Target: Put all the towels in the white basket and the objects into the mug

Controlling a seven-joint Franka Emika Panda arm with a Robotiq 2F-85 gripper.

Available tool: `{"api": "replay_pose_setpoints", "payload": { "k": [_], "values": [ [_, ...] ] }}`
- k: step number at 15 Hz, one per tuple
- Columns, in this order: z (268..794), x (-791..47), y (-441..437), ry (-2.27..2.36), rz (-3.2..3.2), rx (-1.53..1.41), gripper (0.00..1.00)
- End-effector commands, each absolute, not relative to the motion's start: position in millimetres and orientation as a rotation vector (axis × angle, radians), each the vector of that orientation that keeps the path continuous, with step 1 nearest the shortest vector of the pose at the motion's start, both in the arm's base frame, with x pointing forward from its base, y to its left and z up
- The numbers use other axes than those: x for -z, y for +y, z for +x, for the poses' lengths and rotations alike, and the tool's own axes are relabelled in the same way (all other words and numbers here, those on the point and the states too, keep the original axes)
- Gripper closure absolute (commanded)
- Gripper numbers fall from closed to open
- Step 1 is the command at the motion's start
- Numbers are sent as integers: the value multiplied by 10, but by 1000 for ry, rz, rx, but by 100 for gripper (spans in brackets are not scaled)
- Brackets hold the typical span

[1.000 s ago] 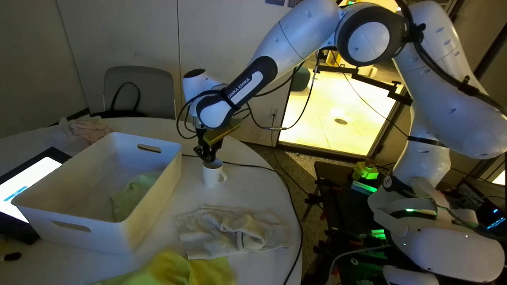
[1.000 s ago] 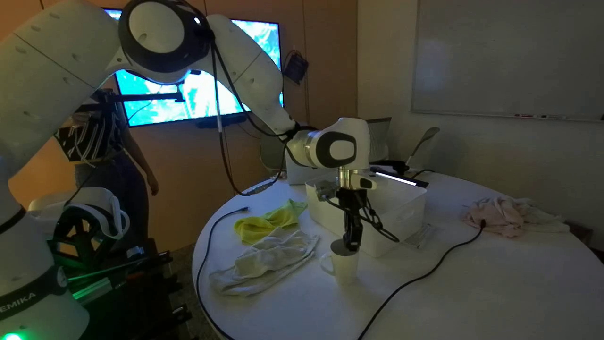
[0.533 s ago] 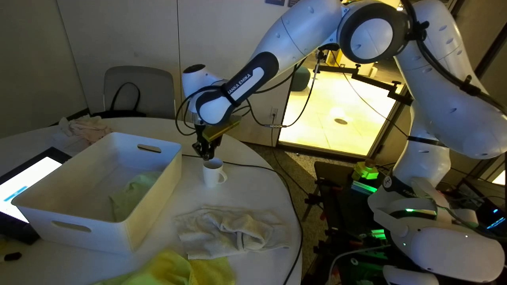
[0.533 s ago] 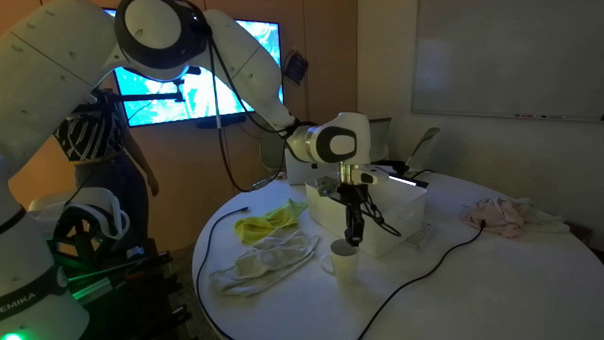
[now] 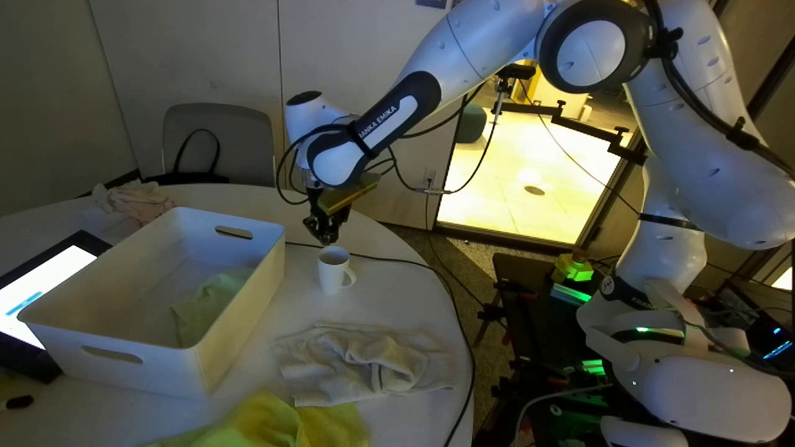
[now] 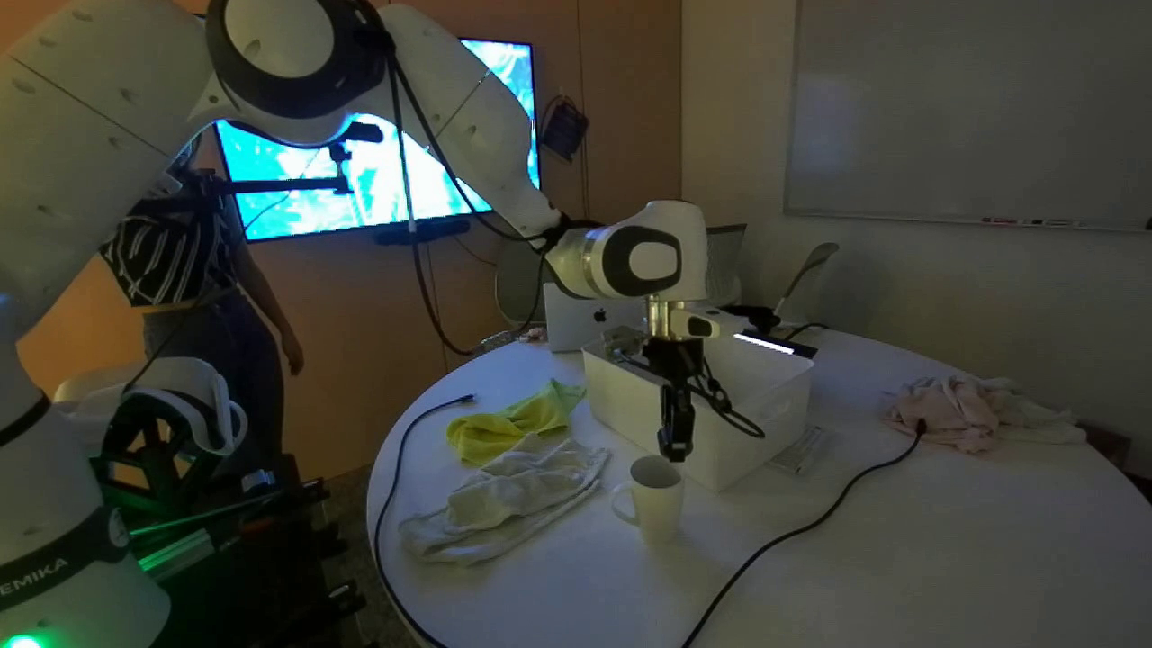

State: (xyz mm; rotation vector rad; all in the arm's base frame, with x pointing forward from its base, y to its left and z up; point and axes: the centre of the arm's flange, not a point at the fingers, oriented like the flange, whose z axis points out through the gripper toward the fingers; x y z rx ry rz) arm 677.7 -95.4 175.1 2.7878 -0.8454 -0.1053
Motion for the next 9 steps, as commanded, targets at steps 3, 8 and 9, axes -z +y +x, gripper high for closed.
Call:
{"api": "replay_pose_setpoints", "payload": {
  "k": [3,8,9],
  "values": [
    [6666,-1940,-910,-846,2740,126,97],
    [6685,-1945,-865,-834,2742,132,52],
    [6686,-1943,-858,-834,2742,132,44]
  ]
}}
